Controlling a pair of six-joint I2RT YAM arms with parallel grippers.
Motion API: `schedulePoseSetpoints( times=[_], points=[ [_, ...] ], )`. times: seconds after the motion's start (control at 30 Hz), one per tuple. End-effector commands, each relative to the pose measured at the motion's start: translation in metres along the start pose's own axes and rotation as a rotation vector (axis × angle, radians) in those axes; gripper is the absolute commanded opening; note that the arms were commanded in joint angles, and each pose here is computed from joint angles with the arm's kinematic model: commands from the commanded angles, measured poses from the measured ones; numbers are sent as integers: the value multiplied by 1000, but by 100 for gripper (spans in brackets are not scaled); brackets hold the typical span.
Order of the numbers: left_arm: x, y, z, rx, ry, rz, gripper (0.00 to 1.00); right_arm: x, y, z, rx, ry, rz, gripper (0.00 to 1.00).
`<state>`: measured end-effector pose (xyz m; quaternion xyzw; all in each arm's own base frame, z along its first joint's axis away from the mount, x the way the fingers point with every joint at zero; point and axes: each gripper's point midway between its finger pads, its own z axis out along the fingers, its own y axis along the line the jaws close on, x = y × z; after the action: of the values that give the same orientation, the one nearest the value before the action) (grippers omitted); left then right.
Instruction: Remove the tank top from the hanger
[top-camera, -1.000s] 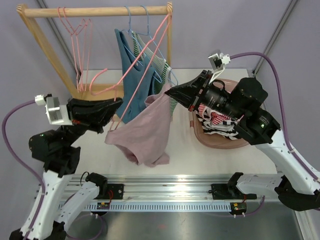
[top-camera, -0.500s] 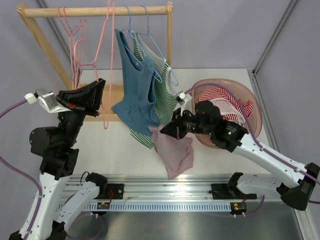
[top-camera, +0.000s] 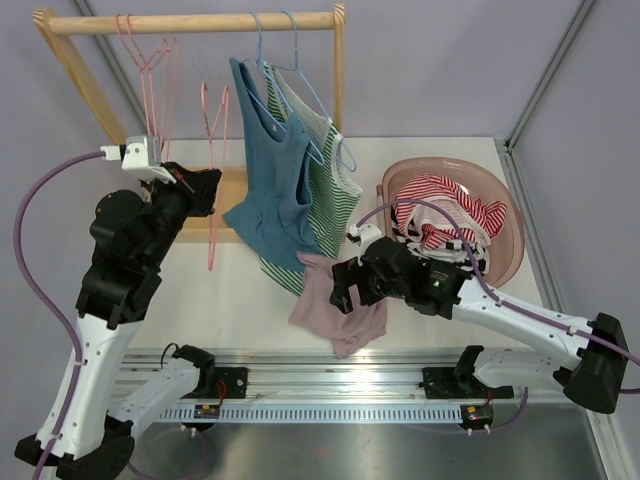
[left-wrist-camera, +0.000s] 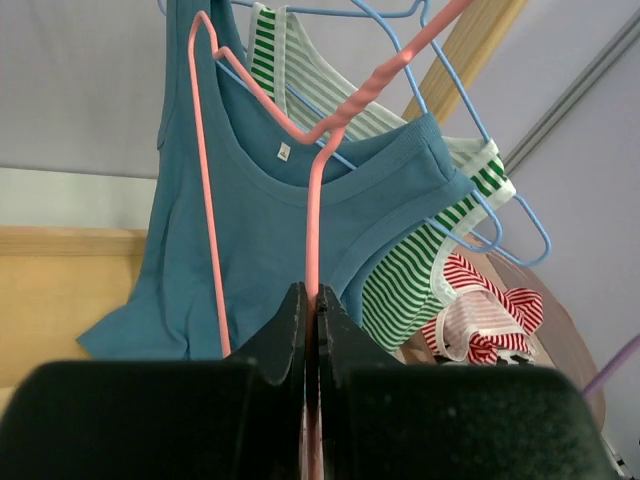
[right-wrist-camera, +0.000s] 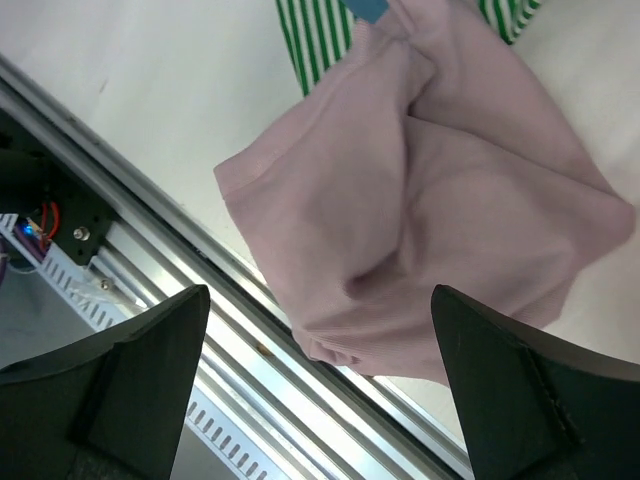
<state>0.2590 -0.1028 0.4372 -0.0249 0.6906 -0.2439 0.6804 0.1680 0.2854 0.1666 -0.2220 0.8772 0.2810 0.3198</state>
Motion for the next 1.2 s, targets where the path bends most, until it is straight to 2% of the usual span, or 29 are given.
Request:
schedulePoseSetpoints(
  times=[0.0, 0.13, 0.2, 0.57, 0.6, 0.87, 1.17],
  points=[
    [-29, -6, 0, -19, -39, -16, 0, -19, -8, -20, 68, -84, -6, 99],
    [-40, -4, 22, -57, 5, -22, 0, -21, -2, -29, 27, -106, 0, 100],
    [-50, -10, 36, -23, 27, -42, 0, -22, 3, -32, -4, -115, 2, 100],
    [-105, 24, 106, 3, 35, -106, 0, -6, 4, -25, -54, -110, -16, 99],
    [-113, 39, 114, -24, 20, -120, 0, -4, 3, -23, -56, -102, -14, 99],
    [-97, 92, 138, -122, 87, -189, 0, 9, 5, -4, -72, -50, -11, 99],
    [-79, 118, 134, -183, 122, -203, 2, 24, -27, 30, 205, 71, -57, 99]
  ],
)
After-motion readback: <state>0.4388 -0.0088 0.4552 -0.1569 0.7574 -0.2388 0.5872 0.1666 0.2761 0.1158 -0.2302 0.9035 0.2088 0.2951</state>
